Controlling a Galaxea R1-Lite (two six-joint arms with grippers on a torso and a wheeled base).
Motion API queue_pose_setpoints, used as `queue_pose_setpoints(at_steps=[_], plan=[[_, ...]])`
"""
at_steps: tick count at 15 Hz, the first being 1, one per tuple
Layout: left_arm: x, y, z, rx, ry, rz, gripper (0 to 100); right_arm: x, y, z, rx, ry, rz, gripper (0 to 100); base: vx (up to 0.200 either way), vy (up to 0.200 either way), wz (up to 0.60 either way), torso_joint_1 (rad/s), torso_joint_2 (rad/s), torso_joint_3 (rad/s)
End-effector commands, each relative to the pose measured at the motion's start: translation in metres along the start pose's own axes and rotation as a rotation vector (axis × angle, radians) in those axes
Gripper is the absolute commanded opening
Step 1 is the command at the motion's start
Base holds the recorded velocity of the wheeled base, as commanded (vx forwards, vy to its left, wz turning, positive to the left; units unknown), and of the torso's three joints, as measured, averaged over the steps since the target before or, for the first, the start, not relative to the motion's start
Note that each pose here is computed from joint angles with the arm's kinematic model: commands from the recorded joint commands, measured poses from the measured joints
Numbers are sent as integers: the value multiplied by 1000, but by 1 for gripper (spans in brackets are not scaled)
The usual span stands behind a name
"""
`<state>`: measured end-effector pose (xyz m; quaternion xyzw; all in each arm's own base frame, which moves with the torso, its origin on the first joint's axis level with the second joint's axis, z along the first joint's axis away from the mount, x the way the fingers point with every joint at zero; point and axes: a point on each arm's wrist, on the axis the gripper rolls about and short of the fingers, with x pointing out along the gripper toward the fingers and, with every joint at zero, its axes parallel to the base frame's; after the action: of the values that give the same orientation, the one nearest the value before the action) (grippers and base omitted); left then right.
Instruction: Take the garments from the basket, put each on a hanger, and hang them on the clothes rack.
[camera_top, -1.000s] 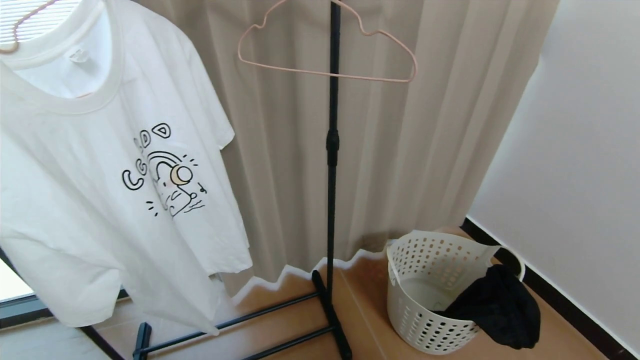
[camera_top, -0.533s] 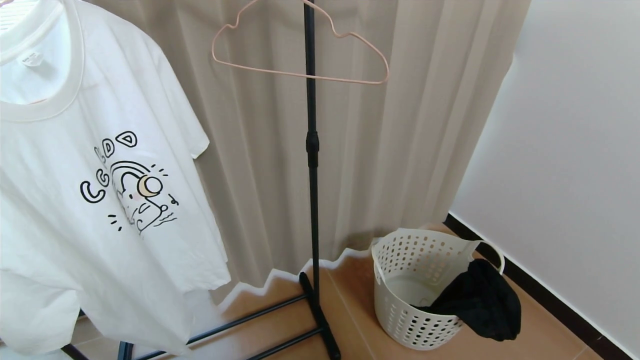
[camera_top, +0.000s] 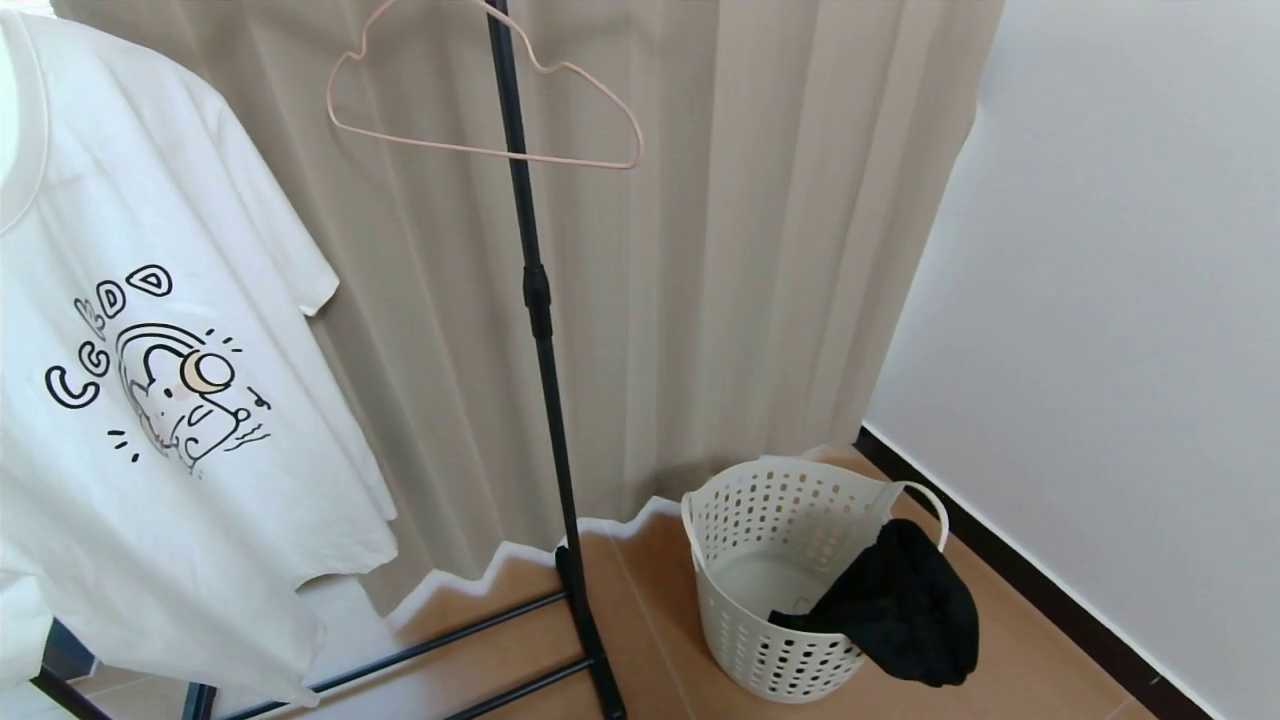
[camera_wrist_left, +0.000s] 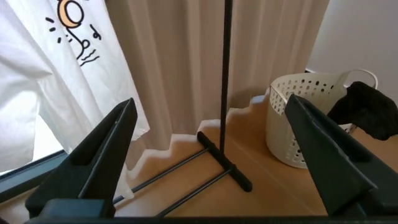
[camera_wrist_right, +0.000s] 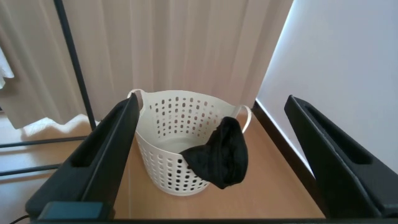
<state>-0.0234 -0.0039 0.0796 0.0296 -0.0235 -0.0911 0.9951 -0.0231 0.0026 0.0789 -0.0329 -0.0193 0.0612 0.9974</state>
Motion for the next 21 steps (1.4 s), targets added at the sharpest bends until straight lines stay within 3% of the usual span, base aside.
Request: queue_pose_setpoints(at_steps=[1, 11, 21], plan=[[0, 0, 0, -1, 1, 0, 100, 0, 0, 0, 0, 1, 1, 100, 0, -200, 0, 2, 12, 7], [0, 0, 0, -2, 1, 1, 100, 0, 0, 0, 0, 1, 1, 100, 0, -200, 0, 4, 3, 0], [0, 0, 0, -2, 1, 3, 100, 0, 0, 0, -1, -1, -1, 100, 0, 0, 0, 0, 0, 0]])
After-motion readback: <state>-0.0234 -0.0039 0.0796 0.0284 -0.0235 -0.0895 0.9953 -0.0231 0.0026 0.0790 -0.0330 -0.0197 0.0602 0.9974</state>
